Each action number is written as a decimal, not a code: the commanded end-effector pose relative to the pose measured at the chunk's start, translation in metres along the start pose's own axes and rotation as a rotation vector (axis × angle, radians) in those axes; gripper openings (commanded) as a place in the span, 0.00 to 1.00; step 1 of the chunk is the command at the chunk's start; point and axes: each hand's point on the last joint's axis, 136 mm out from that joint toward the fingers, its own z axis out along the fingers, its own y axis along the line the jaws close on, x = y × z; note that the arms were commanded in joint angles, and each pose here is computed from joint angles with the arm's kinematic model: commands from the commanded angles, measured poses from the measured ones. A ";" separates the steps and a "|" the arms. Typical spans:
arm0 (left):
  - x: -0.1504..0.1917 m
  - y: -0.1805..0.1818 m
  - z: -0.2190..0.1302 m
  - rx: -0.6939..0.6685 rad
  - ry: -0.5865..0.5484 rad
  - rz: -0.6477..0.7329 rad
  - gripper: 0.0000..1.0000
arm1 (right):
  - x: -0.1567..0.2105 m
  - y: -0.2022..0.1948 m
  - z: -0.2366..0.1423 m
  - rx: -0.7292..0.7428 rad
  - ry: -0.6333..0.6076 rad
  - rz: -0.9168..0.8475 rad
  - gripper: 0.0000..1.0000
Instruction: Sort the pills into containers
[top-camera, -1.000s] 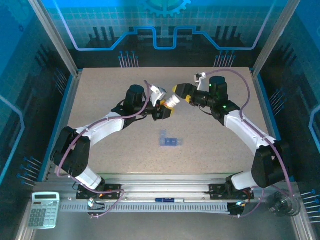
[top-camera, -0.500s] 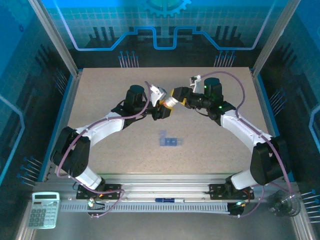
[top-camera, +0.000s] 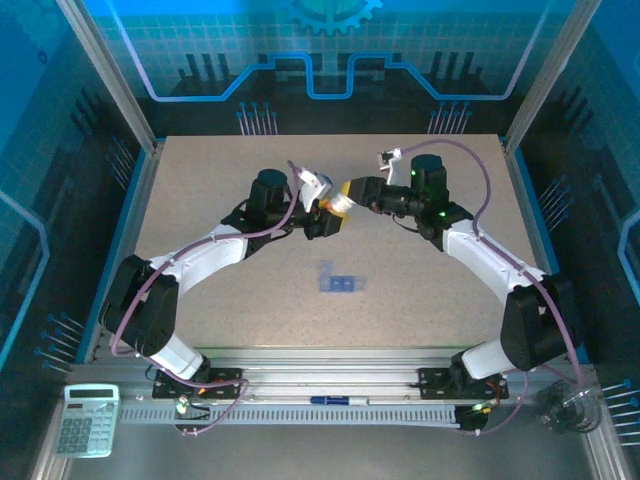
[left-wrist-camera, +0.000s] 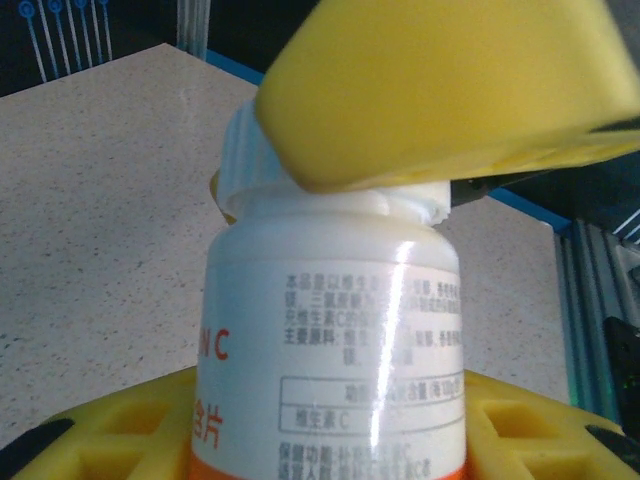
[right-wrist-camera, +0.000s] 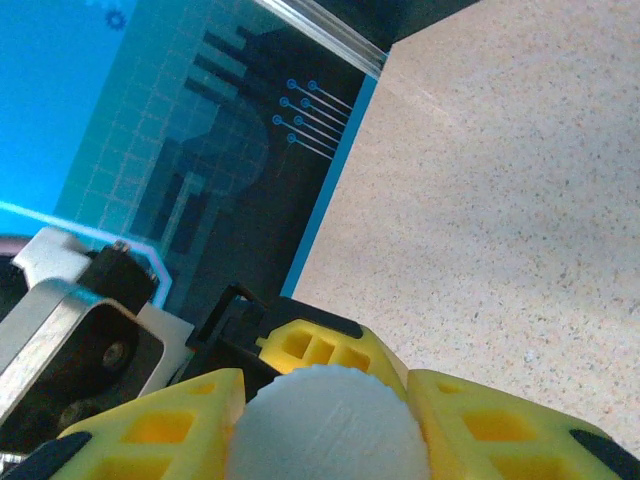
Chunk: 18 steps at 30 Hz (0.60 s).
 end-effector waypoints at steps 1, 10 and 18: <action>-0.036 -0.024 -0.011 0.115 -0.105 0.004 0.00 | -0.003 0.034 -0.014 -0.105 0.014 -0.252 0.43; -0.046 -0.032 -0.013 0.178 -0.150 -0.046 0.00 | -0.012 0.058 -0.032 -0.133 -0.009 -0.331 0.62; -0.042 -0.020 -0.009 0.116 -0.145 -0.019 0.00 | -0.032 0.056 -0.044 -0.088 -0.118 -0.118 0.87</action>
